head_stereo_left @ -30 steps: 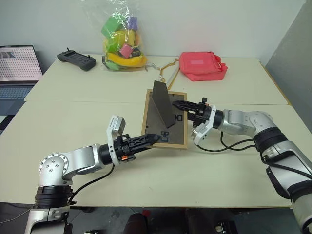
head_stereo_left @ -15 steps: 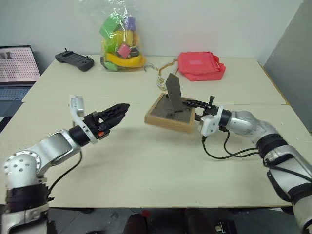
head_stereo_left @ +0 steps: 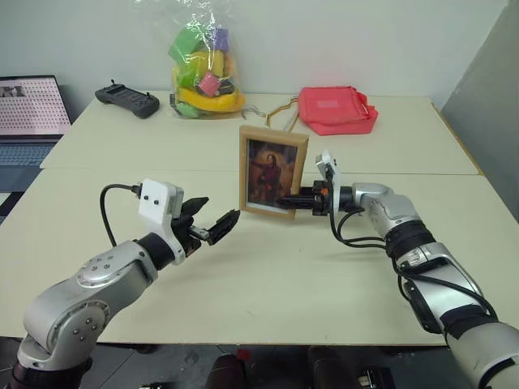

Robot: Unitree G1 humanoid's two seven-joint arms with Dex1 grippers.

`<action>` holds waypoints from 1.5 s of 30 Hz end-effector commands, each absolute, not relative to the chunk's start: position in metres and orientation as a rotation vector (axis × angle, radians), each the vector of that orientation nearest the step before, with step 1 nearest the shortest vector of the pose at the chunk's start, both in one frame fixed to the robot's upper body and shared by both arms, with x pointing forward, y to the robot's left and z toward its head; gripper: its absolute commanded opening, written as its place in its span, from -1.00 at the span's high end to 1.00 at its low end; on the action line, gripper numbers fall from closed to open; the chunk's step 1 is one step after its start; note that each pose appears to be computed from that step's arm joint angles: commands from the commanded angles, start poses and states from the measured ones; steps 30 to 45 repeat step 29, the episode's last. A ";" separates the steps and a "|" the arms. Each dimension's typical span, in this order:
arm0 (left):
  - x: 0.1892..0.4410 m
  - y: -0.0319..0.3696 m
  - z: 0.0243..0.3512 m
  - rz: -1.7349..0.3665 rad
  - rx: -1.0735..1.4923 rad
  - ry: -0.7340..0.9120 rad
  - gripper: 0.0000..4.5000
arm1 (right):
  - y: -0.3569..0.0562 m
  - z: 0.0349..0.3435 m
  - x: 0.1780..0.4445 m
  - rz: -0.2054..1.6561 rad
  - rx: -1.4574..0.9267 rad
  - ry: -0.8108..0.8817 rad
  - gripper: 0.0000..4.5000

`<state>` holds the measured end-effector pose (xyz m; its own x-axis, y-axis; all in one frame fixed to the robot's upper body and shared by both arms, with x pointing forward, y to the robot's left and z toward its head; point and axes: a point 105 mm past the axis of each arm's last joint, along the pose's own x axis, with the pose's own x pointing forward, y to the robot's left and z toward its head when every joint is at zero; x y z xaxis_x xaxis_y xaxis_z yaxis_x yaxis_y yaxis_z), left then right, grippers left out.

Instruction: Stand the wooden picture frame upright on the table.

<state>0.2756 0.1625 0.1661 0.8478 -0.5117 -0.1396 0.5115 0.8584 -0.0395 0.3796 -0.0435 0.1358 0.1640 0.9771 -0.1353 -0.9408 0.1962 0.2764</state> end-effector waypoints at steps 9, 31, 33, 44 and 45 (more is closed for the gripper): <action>0.269 0.153 0.168 -0.597 0.042 0.098 -1.00 | -0.049 0.113 0.371 1.386 0.044 0.270 -0.28; 0.308 0.230 0.197 -0.700 0.123 0.253 -1.00 | -0.127 0.198 0.325 1.210 -0.207 0.147 -0.98; 0.308 0.230 0.197 -0.700 0.123 0.253 -1.00 | -0.127 0.198 0.325 1.210 -0.207 0.147 -0.98; 0.308 0.230 0.197 -0.700 0.123 0.253 -1.00 | -0.127 0.198 0.325 1.210 -0.207 0.147 -0.98; 0.308 0.230 0.197 -0.700 0.123 0.253 -1.00 | -0.127 0.198 0.325 1.210 -0.207 0.147 -0.98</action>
